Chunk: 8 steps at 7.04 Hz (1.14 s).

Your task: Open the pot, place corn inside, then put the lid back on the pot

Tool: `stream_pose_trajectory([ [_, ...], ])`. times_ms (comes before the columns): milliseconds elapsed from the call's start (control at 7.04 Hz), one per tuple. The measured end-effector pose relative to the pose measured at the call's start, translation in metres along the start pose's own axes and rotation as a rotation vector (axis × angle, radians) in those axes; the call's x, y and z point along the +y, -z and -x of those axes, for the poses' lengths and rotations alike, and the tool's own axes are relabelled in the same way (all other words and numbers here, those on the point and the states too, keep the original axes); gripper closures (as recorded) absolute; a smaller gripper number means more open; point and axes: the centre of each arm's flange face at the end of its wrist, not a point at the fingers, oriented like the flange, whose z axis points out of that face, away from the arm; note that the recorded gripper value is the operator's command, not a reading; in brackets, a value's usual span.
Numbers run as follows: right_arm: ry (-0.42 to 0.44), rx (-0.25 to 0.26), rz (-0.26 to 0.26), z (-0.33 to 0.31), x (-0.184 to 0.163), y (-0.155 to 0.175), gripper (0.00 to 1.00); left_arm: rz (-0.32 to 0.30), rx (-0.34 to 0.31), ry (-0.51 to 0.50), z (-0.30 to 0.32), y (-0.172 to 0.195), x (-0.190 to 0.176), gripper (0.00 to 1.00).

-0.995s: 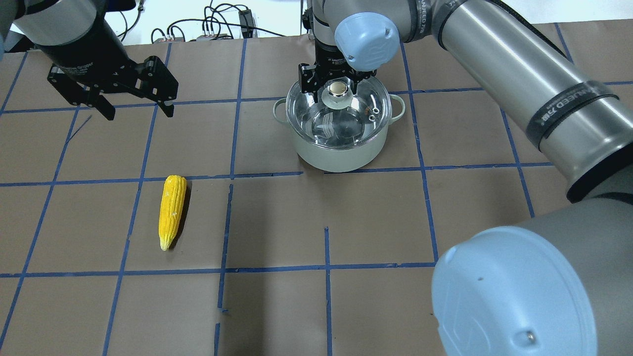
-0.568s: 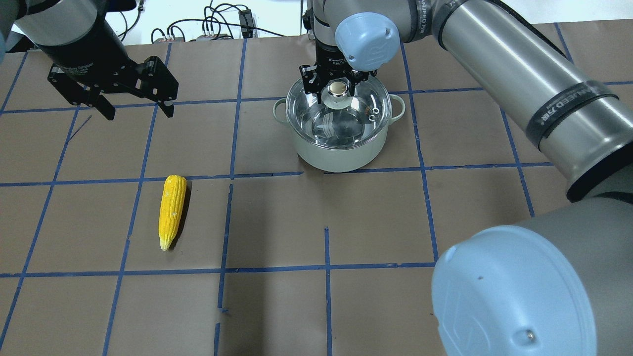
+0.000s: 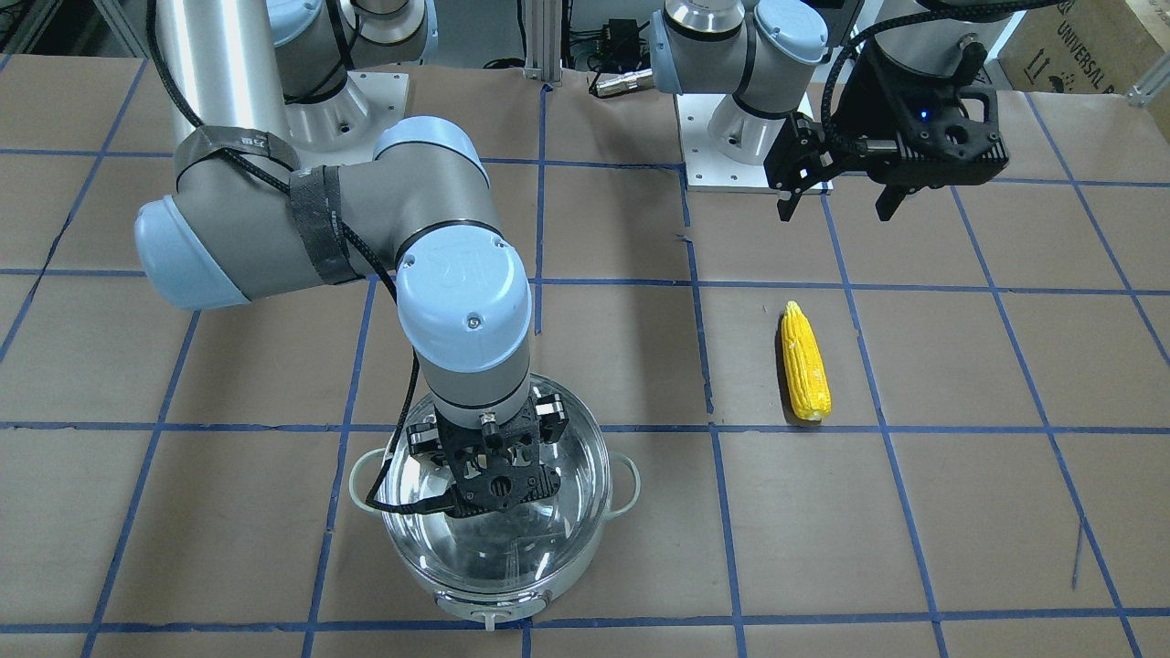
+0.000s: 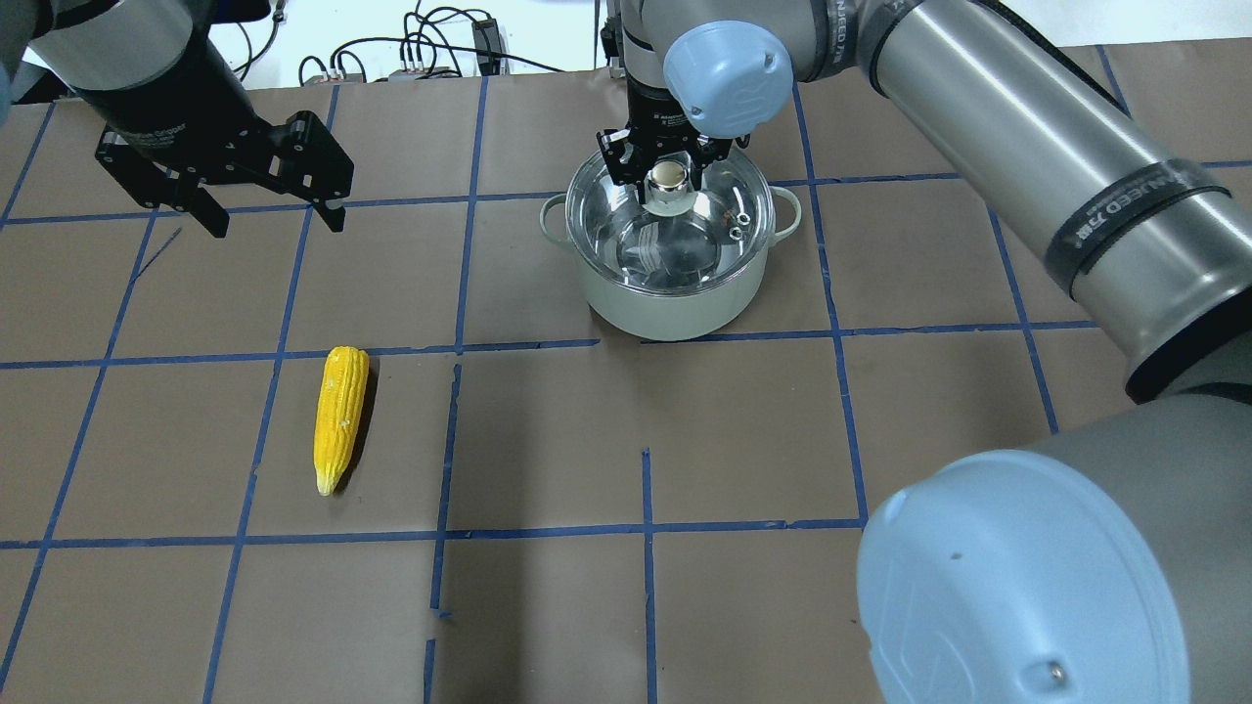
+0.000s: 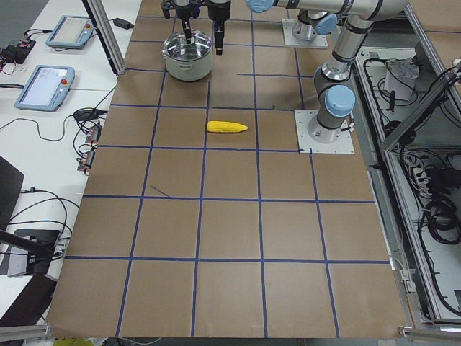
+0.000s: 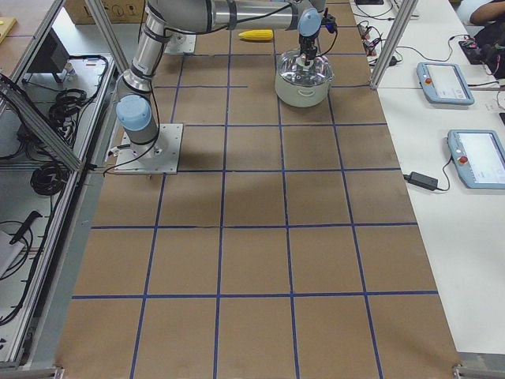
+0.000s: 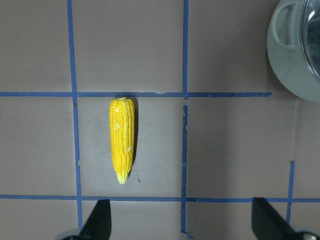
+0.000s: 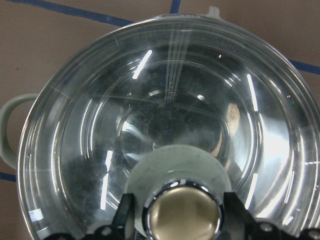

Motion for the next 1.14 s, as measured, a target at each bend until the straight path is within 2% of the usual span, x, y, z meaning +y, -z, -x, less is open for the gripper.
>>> stream_pose_trajectory([
  [284, 0.004, 0.004, 0.000, 0.000, 0.000, 0.002, 0.56, 0.000, 0.000, 0.000, 0.000, 0.000, 0.000, 0.00],
  [710, 0.004, 0.005, -0.008, 0.000, -0.002, 0.006, 0.57, -0.003, 0.000, 0.000, 0.000, 0.001, 0.000, 0.00],
  [852, 0.004, 0.004, -0.012, -0.001, -0.003, 0.008, 0.60, -0.005, 0.000, 0.001, 0.000, 0.003, 0.000, 0.00],
  [1137, 0.002, 0.000, -0.008, -0.007, -0.004, 0.017, 0.85, 0.003, -0.001, -0.005, 0.001, -0.002, 0.000, 0.00],
])
